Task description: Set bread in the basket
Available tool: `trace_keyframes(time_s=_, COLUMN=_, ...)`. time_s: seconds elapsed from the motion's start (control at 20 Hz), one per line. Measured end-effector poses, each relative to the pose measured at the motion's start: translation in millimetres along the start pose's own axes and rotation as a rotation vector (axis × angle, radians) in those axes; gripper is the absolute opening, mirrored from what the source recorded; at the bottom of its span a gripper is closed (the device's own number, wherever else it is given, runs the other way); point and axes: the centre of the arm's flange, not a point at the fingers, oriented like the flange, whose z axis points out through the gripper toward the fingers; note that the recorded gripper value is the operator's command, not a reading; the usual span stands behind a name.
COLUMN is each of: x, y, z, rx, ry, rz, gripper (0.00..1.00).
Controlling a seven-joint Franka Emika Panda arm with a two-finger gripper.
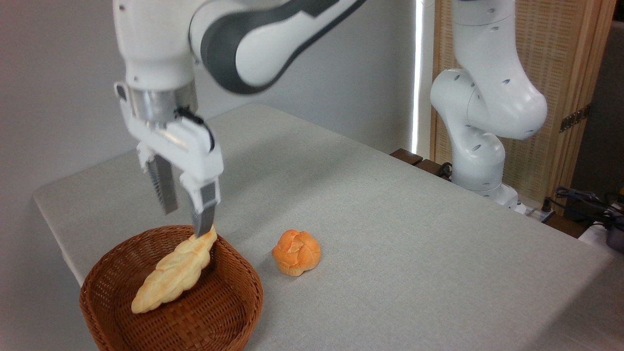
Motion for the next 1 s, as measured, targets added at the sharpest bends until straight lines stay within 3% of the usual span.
trace_keyframes(time_s=0.1, x=-13.8, y=12.1, z=-23.1, rx=-0.015, ry=-0.053, rz=0.011, gripper=1.0)
trace_keyframes(time_s=0.35, x=-49.2, y=24.6, z=-75.1, rx=-0.027, ry=-0.121, rz=0.064, gripper=1.0)
trace_keyframes(time_s=0.7, x=-90.6, y=-0.5, z=-119.2, rx=-0.006, ry=-0.102, rz=0.016, gripper=1.0)
trace_keyframes(time_s=1.0, x=-89.4, y=-1.3, z=-122.0, rx=-0.004, ry=-0.096, rz=0.019, gripper=1.0)
